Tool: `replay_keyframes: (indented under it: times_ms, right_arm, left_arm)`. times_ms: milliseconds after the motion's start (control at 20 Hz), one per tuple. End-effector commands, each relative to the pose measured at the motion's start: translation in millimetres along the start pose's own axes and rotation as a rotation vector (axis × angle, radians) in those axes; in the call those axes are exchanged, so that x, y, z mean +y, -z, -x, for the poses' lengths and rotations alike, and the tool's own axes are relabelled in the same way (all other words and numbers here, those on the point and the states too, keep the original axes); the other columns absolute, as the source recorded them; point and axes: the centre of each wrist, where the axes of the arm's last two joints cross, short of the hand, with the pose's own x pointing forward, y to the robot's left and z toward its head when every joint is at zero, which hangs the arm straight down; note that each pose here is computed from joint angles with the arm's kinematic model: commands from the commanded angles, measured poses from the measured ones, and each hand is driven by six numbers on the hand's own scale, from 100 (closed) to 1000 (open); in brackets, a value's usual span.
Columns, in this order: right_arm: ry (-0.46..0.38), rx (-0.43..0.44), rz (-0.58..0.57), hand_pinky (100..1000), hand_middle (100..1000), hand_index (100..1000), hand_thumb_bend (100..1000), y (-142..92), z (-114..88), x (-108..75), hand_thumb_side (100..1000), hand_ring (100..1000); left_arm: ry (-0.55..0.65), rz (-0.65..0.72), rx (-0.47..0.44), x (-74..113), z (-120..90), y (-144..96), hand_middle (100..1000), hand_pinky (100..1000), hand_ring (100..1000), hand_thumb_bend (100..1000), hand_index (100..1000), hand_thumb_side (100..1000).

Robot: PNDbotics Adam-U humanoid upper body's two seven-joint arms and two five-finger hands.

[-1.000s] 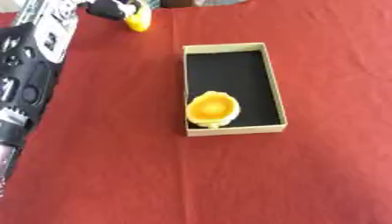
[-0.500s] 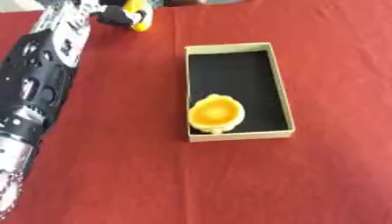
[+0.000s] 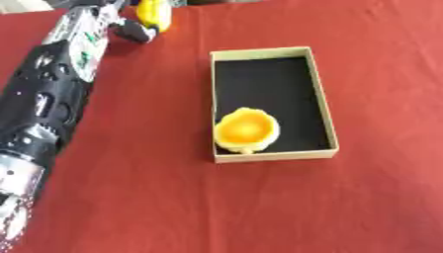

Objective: Pick up objects on the table and place them in the box.

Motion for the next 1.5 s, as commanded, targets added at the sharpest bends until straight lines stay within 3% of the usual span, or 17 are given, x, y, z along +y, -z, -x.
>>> replay_keyframes:
  times_ms: [50,100,300,400,650,1000,1250,1500]
  right_arm:
    - [-0.015,-0.019,-0.012,965,798,866,100,5.6,-6.5,-3.7,746,976]
    - [-0.014,-0.017,-0.012,965,798,865,100,5.4,-6.2,-3.8,745,976]
    - [-0.013,-0.013,-0.011,964,797,865,100,4.4,-5.1,-3.7,742,974]
    - [-0.012,-0.010,-0.009,964,797,865,100,3.5,-4.4,-3.4,740,973]
    - [-0.011,0.001,-0.001,962,796,865,100,-0.8,-2.3,-3.0,731,968]
    - [-0.009,0.016,0.013,960,796,865,100,-7.2,1.4,-1.4,719,963]
    - [-0.012,0.029,0.030,959,796,864,100,-12.2,3.5,-2.0,714,961]
    - [-0.007,0.033,0.037,959,795,864,100,-14.4,4.3,-1.0,714,961]
  left_arm:
    - [-0.020,-0.064,0.005,16.5,1.1,0.1,762,879,919,141,715,223]
    - [-0.020,-0.074,0.004,16.1,0.7,-0.1,743,865,901,101,690,184]
    - [-0.015,-0.148,-0.016,18.8,-3.7,-2.1,671,827,850,100,625,100]
    - [0.001,-0.198,-0.058,22.8,-9.7,-4.8,665,826,847,100,616,104]
    - [0.059,-0.271,-0.290,34.6,-38.2,-24.1,661,819,828,100,626,100]
    - [0.024,-0.240,-0.671,33.1,-95.9,-87.2,645,807,807,100,627,100]
    - [-0.044,-0.149,-0.857,16.6,-135.9,-124.5,628,802,792,100,630,100]
    - [-0.130,-0.025,-0.891,-16.4,-153.3,-135.4,614,803,790,100,630,161]
